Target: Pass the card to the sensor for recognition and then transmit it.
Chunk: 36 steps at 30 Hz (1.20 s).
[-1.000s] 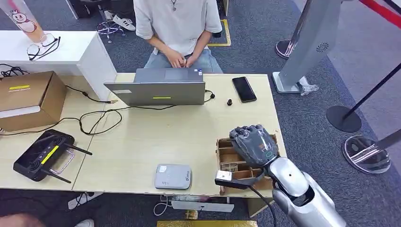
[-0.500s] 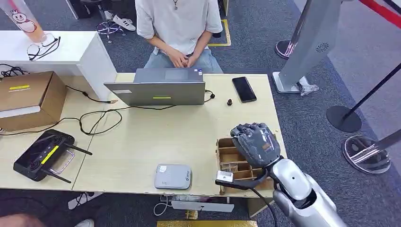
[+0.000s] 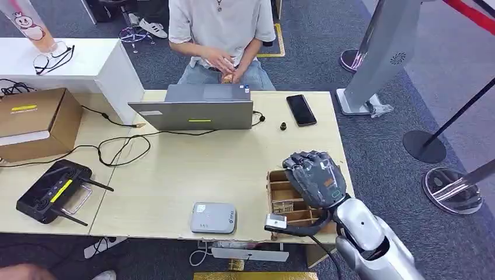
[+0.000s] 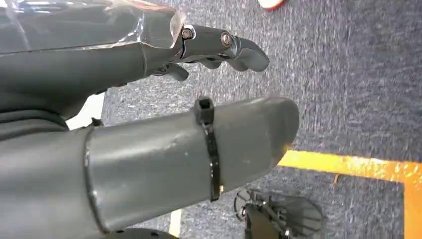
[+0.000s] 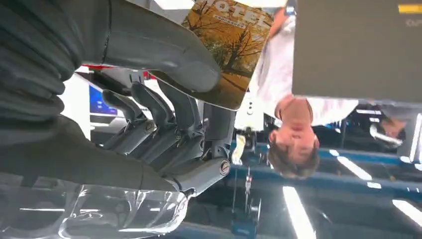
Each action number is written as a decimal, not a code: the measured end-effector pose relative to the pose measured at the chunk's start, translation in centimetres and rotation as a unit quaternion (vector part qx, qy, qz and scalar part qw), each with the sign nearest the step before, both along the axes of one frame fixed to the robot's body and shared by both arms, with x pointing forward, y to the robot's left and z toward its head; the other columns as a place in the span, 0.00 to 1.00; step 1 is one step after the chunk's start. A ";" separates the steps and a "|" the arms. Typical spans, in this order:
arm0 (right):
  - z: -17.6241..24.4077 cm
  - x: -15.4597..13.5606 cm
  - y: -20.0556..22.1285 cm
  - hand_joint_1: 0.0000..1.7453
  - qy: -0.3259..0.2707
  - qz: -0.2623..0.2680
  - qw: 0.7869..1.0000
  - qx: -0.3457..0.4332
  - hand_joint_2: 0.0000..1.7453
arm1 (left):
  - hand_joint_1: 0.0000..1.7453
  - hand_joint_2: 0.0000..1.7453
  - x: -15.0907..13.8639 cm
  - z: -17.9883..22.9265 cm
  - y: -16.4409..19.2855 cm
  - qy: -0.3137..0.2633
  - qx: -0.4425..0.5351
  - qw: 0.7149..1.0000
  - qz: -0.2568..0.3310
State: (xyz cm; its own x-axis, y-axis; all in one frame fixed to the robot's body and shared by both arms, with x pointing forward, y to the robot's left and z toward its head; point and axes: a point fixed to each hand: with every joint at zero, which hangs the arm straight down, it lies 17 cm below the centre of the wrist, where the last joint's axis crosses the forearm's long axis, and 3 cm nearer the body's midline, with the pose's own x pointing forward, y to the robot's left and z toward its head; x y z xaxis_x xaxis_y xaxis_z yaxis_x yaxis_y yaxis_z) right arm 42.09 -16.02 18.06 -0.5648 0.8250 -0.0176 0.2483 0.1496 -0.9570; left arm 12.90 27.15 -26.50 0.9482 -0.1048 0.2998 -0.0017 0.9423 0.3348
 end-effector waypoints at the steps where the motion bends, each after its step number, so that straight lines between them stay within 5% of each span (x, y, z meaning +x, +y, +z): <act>1: 0.4 0.0 0.2 1.00 -0.007 0.001 1.000 0.002 1.00 | 0.00 0.00 0.1 0.0 0.0 0.001 -0.001 1.000 0.000; 17: 9.6 1.7 4.1 1.00 -0.124 0.029 0.986 0.104 1.00 | 0.00 0.00 0.6 0.1 0.3 0.003 0.003 1.000 -0.007; 36: 14.3 7.0 8.4 1.00 -0.137 0.026 0.978 0.158 1.00 | 0.00 0.00 1.5 0.2 0.1 0.011 0.004 1.000 -0.022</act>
State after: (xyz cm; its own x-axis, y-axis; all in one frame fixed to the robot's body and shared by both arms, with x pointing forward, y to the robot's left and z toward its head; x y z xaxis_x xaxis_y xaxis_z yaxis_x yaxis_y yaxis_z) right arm 49.06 -7.61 32.41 -0.6158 0.7841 0.0771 0.4724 0.4458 -0.7604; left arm 14.37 27.21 -26.29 0.9491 -0.1491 0.2774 0.0478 0.9388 0.3412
